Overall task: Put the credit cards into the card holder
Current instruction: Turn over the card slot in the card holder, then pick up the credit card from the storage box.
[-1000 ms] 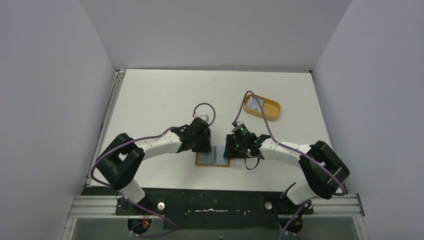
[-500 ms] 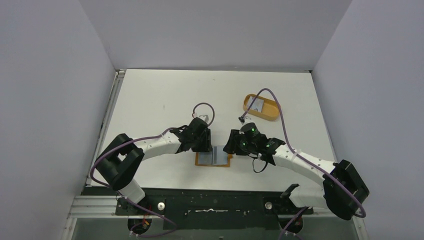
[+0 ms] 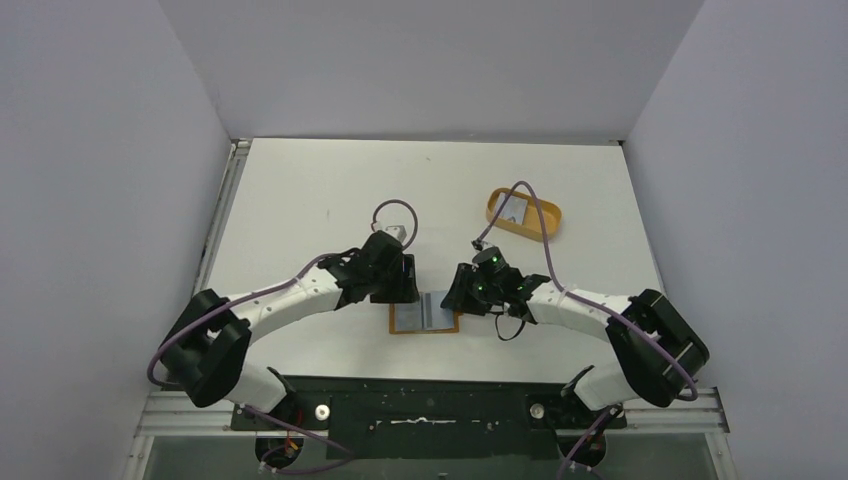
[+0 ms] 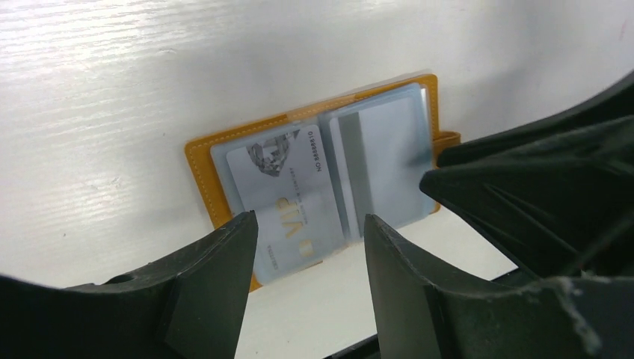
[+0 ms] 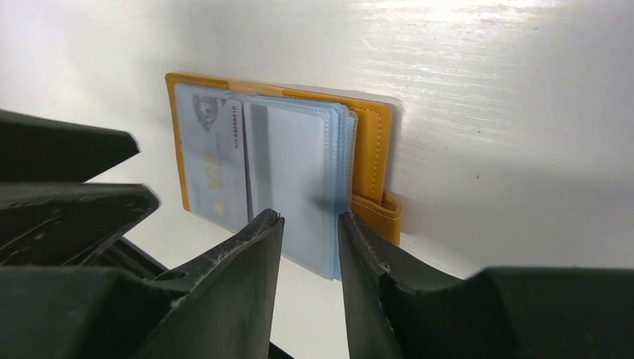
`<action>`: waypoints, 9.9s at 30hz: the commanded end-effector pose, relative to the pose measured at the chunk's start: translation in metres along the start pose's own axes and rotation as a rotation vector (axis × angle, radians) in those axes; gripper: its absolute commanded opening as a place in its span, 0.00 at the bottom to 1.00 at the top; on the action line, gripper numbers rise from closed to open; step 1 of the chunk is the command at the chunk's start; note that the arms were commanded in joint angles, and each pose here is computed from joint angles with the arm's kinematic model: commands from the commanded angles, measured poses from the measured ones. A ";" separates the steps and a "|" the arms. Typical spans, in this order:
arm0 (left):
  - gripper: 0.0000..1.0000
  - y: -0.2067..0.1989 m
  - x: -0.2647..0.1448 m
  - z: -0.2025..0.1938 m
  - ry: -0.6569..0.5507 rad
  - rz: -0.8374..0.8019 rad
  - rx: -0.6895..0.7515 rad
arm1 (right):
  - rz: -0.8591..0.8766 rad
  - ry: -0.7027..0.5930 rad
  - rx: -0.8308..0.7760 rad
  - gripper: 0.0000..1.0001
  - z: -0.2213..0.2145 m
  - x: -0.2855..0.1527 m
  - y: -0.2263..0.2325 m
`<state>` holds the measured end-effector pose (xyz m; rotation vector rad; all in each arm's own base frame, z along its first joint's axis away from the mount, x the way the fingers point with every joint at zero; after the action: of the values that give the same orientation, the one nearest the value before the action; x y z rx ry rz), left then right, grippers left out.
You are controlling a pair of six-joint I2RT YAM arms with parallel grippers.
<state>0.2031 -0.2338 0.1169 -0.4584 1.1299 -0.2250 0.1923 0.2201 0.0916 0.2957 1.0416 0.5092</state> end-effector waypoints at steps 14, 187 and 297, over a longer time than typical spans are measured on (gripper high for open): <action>0.50 0.033 0.020 -0.018 0.029 0.102 -0.050 | -0.054 0.000 0.033 0.33 -0.005 -0.005 -0.016; 0.89 0.049 -0.082 0.017 -0.289 -0.083 -0.139 | -0.381 -0.517 0.336 0.61 0.229 -0.008 -0.195; 0.88 0.045 -0.090 0.020 -0.311 -0.112 -0.152 | -0.202 -0.474 0.545 0.00 0.247 -0.125 -0.092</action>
<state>0.1727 -0.1509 0.1528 -0.6180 0.9083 -0.1315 0.4067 0.0725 0.1955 0.6439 0.7752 -0.1210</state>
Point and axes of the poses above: each gripper's point midway between its finger pads, its own x axis out along the fingers, its own y axis along the line the jaws close on, z = x × y, the point moved 7 cm from there along -x, back along the fingers, and after that the axes turned 13 degrees about -x, right-handed, at the moved point
